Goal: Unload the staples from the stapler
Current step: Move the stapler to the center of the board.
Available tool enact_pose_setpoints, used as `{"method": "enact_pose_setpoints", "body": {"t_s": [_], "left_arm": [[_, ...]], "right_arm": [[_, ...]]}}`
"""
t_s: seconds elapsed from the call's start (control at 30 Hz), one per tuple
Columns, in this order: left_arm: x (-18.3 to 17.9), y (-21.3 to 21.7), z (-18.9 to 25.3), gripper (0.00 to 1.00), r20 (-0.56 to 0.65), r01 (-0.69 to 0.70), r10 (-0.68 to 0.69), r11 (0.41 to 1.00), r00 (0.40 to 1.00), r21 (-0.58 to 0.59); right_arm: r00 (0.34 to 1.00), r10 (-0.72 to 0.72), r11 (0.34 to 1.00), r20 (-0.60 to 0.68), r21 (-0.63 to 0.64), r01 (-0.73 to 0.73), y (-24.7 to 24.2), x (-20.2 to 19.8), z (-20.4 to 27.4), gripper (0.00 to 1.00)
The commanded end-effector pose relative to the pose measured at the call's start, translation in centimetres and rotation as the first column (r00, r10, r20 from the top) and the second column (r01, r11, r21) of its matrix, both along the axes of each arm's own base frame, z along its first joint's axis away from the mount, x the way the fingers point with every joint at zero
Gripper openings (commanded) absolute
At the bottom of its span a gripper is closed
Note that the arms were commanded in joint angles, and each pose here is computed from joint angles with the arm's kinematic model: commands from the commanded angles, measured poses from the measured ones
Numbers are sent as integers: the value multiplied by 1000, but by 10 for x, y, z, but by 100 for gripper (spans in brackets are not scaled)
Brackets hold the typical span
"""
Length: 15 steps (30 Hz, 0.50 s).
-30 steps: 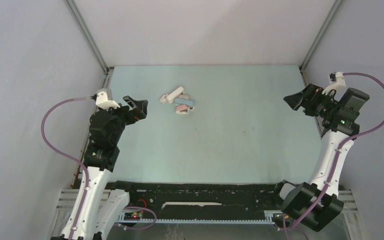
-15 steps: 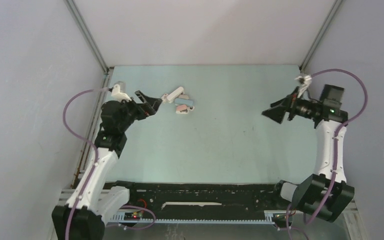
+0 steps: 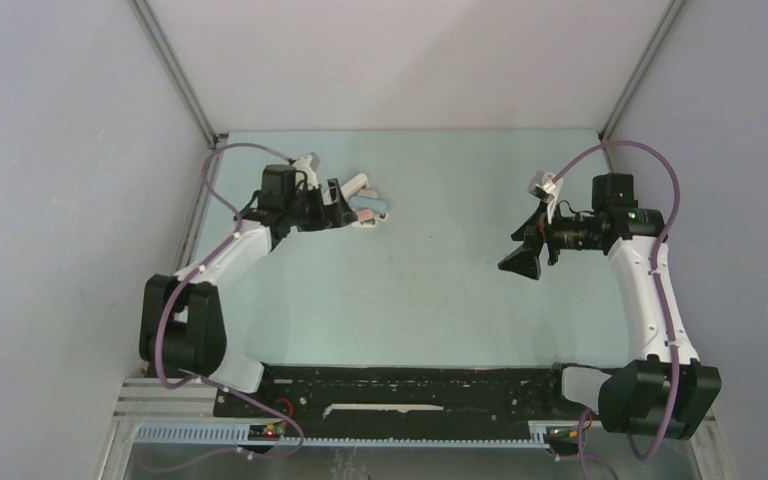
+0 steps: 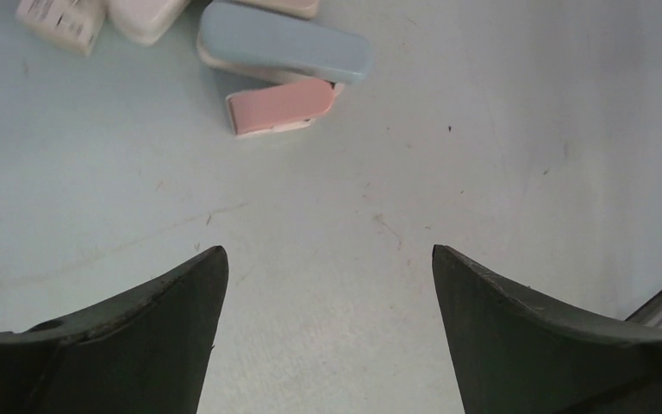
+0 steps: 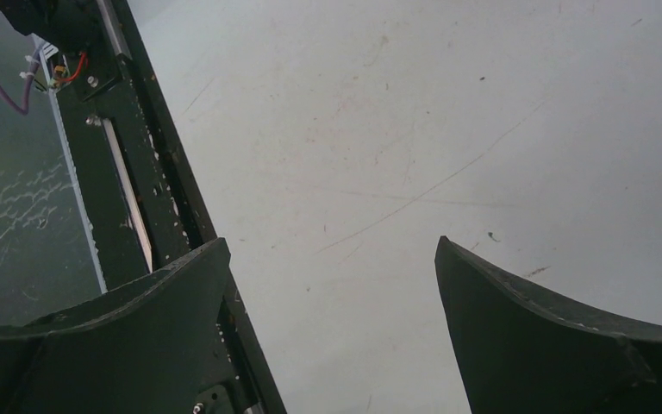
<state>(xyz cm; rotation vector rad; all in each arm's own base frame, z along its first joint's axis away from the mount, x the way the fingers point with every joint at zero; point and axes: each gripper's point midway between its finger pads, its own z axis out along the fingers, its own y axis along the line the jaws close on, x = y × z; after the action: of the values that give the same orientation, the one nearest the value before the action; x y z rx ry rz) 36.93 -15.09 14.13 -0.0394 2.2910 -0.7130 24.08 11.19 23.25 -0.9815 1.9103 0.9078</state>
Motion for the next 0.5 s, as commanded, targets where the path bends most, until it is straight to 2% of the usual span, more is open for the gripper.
{"method": "enact_pose_setpoints", "body": {"t_s": [0.0,0.17,0.27,0.37,0.47], "left_arm": [[23,-19,28,93,168,240,-265,958,949,156],[38,-36,25,90,232,412,-485,860,843,299],[42,-44,14,82,234,512,-636,748,735,422],[49,-46,6,75,197,560,-695,688,692,462],[53,-45,-5,68,140,601,-721,655,679,457]], "right_arm": [[999,21,1000,28,-15,-21,0,2,6,100],[1000,16,1000,6,-1,-16,0,2,5,100],[1000,12,1000,0,8,-12,0,3,5,100],[1000,11,1000,-1,7,-11,0,4,4,100],[1000,16,1000,0,1,-16,0,4,3,100]]}}
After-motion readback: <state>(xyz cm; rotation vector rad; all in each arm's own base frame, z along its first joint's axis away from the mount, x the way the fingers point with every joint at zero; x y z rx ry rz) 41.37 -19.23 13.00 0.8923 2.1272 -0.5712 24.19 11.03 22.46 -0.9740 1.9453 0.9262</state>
